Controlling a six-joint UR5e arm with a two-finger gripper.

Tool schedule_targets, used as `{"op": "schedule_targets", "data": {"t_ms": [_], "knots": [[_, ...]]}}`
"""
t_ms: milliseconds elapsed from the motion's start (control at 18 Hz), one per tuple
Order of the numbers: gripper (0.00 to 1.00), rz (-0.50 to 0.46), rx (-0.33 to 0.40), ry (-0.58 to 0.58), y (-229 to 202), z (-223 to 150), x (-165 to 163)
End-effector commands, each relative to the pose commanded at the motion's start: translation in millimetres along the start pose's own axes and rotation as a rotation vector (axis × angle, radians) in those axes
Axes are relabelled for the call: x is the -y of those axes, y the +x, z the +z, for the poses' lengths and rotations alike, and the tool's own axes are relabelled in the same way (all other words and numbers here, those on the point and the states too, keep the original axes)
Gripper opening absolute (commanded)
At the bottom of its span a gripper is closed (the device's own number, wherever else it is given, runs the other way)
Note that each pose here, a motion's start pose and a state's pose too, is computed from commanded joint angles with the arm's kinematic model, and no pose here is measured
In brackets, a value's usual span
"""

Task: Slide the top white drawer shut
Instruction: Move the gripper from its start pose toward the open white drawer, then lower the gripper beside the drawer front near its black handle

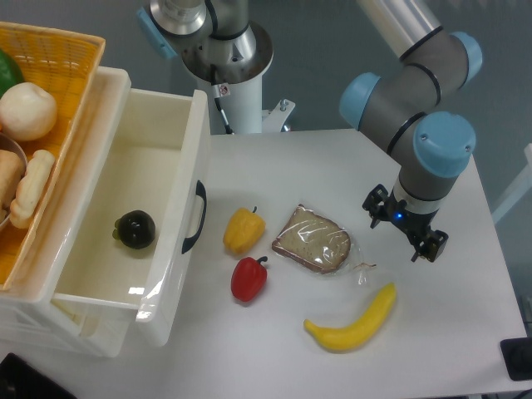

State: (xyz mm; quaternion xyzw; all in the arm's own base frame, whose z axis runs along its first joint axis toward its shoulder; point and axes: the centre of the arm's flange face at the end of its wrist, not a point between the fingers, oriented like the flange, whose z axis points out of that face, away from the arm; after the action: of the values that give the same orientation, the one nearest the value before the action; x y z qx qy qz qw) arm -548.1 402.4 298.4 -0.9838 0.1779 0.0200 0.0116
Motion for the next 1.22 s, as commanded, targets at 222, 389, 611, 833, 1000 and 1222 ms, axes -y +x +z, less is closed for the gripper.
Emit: {"op": "schedule_targets", "data": {"t_ms": [222,389,611,833,1000,1222], "knots": [[1.0,0.0,-0.005,0.003,4,0,1],[1.0,-0.013,-0.034,0.0,18,11,2],[1.0,-0.078,-0.014,0.025,39,-11,6],[1.0,-0.211,-0.04,0.131,64,-21,28],[1.0,-0.228,-0.033,0.147,77,-33,47],[0.64,-0.329,-0.075,0.31,90,-52,64]]}}
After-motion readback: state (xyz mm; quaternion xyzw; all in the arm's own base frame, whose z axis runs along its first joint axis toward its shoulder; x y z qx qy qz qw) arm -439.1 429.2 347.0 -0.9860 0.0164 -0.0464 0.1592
